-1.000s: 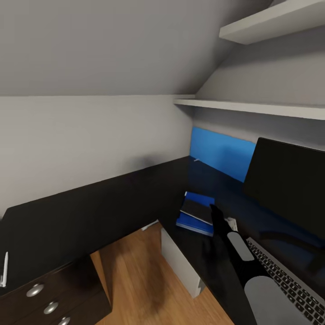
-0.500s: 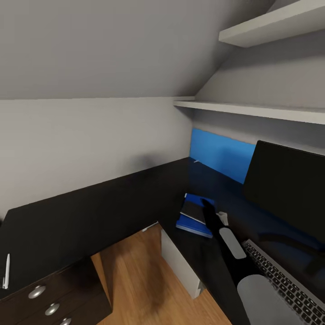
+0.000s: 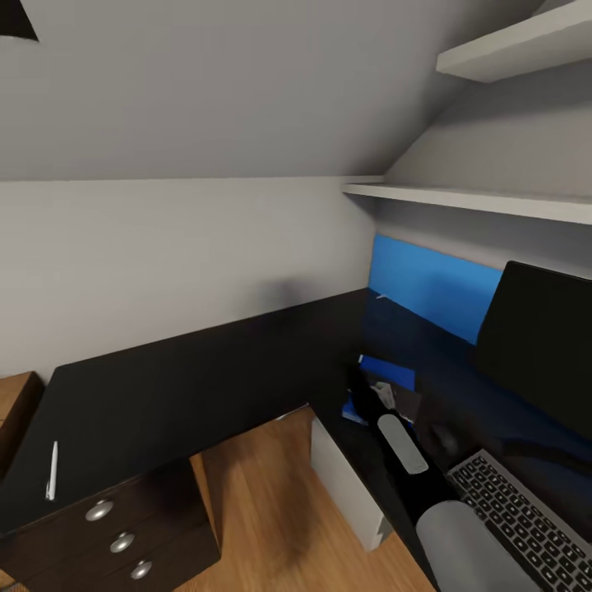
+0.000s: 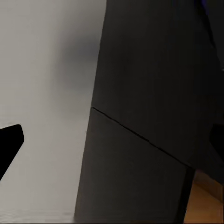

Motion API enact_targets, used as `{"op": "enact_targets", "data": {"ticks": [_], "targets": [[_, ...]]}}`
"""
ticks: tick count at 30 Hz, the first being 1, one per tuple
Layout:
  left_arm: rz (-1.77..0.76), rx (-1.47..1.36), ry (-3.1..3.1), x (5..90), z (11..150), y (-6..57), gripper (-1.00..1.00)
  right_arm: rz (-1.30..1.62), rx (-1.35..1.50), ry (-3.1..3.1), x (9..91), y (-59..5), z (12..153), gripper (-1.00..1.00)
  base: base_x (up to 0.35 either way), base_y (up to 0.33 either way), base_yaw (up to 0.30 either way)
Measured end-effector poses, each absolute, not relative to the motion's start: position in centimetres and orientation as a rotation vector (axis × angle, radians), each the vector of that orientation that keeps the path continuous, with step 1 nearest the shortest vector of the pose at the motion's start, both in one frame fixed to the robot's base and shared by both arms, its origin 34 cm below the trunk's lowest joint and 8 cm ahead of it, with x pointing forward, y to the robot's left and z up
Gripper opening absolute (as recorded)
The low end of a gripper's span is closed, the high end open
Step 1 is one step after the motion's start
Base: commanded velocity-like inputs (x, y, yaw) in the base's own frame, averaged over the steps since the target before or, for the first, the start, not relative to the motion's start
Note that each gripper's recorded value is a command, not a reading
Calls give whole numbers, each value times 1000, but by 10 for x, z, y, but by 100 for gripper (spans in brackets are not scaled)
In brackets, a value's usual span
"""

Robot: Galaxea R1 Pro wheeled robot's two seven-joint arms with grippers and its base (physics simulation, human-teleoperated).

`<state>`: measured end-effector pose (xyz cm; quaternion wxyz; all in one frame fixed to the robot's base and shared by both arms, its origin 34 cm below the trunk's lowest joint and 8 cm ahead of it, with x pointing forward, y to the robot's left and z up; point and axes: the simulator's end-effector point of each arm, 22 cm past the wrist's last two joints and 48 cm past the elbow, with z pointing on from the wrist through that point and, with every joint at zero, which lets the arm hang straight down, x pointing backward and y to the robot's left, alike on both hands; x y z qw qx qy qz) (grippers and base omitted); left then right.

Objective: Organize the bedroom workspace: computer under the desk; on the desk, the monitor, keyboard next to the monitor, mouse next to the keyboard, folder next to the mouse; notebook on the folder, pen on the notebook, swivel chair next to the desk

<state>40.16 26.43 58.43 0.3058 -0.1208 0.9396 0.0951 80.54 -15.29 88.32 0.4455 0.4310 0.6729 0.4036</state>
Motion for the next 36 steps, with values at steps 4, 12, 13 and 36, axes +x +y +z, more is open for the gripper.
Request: {"op": "enact_targets", "data": {"ticks": [4, 12, 13, 36], "targets": [[260, -322, 2493, 399, 583, 266, 100, 947, 955, 1730, 800, -122, 882, 100, 0, 0, 276], [349, -393, 2521, 355, 556, 295, 100, 739, 888, 1724, 789, -106, 876, 100, 0, 0, 278], [360, -408, 2514, 352, 555, 300, 100, 718, 879, 1718, 787, -106, 875, 100, 0, 0, 280], [443, -495, 2476, 333, 552, 332, 100, 383, 665, 1569, 759, -123, 853, 100, 0, 0, 289]]}}
